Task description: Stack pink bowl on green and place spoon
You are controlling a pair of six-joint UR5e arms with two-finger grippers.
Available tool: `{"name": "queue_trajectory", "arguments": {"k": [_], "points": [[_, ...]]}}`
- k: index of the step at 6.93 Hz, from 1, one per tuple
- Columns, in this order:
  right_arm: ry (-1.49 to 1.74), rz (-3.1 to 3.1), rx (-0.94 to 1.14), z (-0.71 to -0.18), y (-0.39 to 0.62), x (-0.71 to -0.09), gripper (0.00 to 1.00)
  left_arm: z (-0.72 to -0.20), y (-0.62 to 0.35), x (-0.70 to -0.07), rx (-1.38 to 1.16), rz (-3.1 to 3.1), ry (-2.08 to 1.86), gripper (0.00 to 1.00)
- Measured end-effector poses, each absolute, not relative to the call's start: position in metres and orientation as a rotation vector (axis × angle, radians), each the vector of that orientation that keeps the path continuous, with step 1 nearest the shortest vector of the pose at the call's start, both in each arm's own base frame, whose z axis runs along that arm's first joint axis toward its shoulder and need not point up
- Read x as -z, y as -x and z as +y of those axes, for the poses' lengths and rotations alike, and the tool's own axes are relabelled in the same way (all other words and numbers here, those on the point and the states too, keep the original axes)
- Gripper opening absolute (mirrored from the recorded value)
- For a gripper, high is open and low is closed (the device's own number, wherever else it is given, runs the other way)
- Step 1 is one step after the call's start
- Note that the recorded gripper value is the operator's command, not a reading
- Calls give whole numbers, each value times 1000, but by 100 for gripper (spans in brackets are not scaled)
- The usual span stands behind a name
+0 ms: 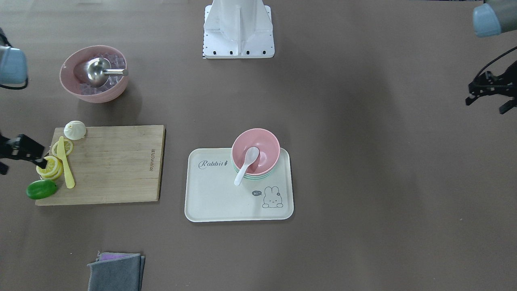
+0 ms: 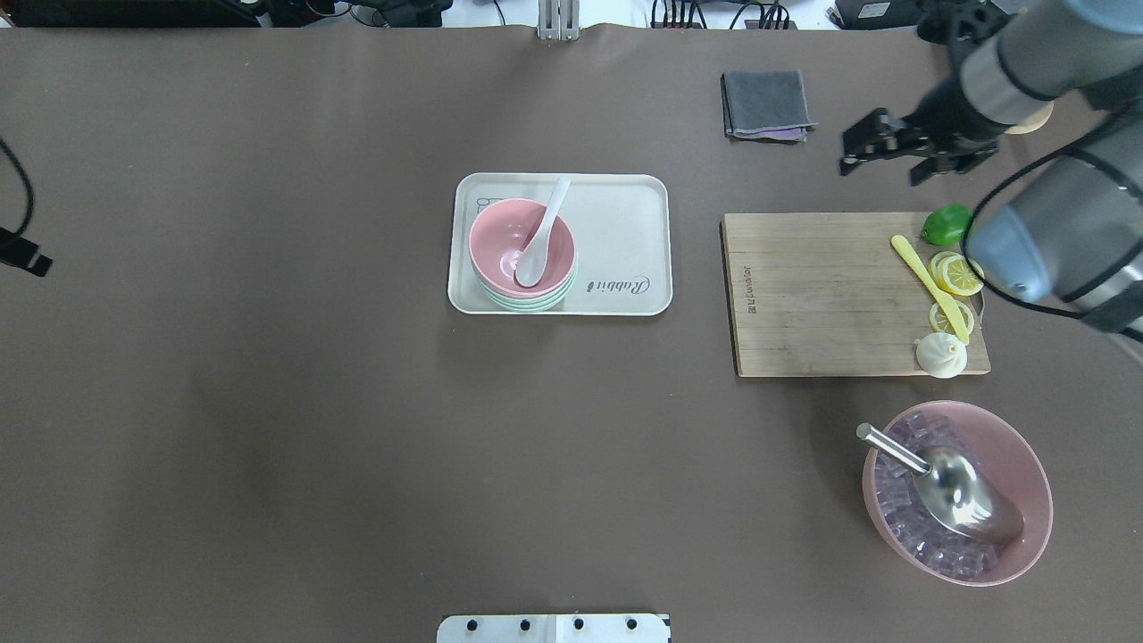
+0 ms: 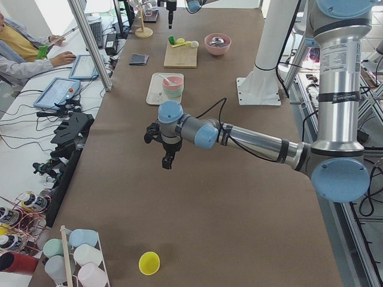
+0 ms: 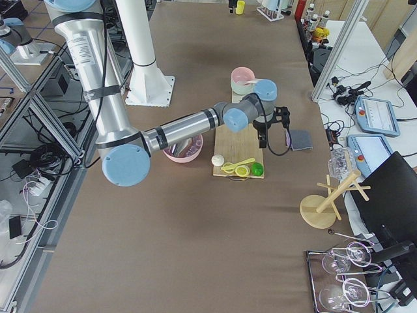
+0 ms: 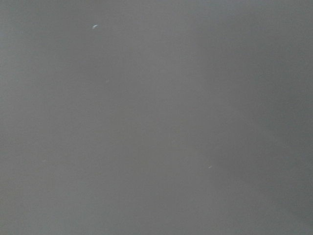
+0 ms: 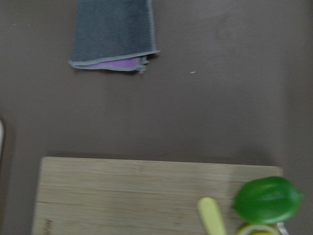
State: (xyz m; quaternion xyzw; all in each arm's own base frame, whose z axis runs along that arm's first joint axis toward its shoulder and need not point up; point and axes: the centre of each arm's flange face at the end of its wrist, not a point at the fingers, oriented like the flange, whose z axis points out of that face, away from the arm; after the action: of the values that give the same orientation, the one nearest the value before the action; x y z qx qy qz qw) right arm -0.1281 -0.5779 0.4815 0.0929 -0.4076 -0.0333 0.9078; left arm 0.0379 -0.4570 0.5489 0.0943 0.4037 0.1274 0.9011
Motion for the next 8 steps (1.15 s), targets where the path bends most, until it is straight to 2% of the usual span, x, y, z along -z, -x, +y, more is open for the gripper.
{"name": "queue_trajectory", "arguments": {"k": [2, 3, 8], "points": [[-214, -772, 211, -557, 36, -562, 100, -399, 13, -605, -248, 846, -192, 98], [-217, -788, 247, -548, 22, -576, 100, -382, 23, -624, -242, 828, -209, 98], [-229, -811, 264, -530, 7, -588, 100, -369, 30, -663, -228, 817, -241, 98]]}}
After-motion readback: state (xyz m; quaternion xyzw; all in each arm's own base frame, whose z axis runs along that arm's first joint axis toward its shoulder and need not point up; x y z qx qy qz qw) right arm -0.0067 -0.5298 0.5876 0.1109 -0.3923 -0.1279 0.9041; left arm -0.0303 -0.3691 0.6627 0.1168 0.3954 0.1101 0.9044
